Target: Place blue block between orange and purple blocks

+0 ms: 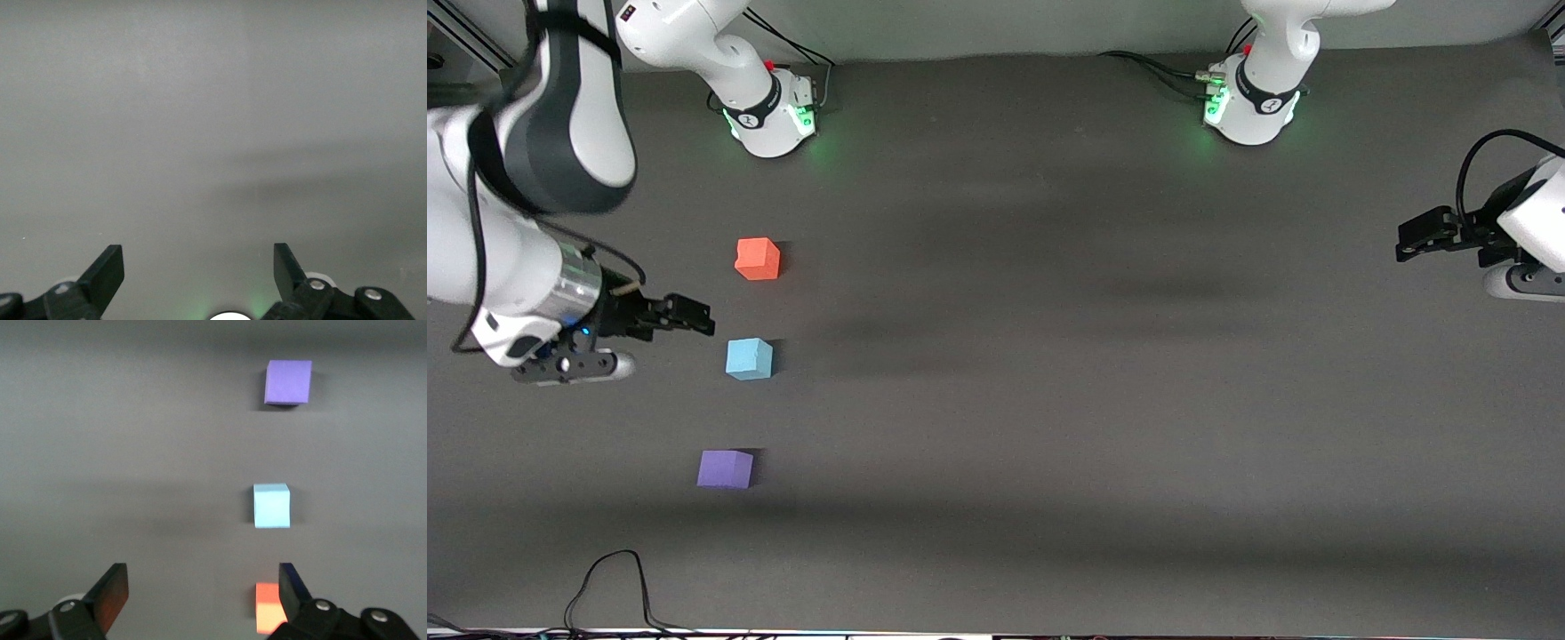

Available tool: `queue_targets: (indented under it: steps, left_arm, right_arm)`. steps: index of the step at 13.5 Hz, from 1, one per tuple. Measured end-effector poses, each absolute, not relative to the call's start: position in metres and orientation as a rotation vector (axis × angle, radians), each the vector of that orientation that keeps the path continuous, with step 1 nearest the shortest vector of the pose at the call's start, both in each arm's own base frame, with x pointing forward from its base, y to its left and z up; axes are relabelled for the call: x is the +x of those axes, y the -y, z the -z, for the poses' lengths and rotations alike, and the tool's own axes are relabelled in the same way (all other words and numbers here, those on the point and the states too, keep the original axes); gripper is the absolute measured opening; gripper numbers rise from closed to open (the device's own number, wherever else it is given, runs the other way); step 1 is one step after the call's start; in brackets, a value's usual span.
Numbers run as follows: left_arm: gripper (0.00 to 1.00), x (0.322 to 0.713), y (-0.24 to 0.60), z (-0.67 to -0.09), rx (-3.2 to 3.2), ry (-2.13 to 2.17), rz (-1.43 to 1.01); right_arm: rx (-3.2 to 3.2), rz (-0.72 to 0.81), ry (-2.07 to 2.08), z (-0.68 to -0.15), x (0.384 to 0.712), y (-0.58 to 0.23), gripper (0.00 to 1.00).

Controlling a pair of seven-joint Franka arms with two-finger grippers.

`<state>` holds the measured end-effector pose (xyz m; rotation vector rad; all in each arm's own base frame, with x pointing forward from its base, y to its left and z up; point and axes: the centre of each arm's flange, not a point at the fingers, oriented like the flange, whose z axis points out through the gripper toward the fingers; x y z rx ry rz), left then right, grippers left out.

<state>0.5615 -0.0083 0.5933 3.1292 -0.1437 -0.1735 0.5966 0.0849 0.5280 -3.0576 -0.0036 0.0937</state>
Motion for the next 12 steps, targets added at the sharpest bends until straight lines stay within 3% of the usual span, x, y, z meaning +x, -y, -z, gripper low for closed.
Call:
queue_targets:
  steps: [5, 12]
  left_arm:
    - [1.00, 0.562, 0.008, -0.593, 3.129, 0.144, 0.173]
    - [1.00, 0.562, 0.008, -0.593, 3.129, 0.144, 0.171]
  right_arm:
    - [-3.045, -0.037, 0.026, -0.593, 0.557, -0.069, 1.00]
    - [-3.078, -0.050, -0.009, -0.594, 0.531, -0.050, 1.00]
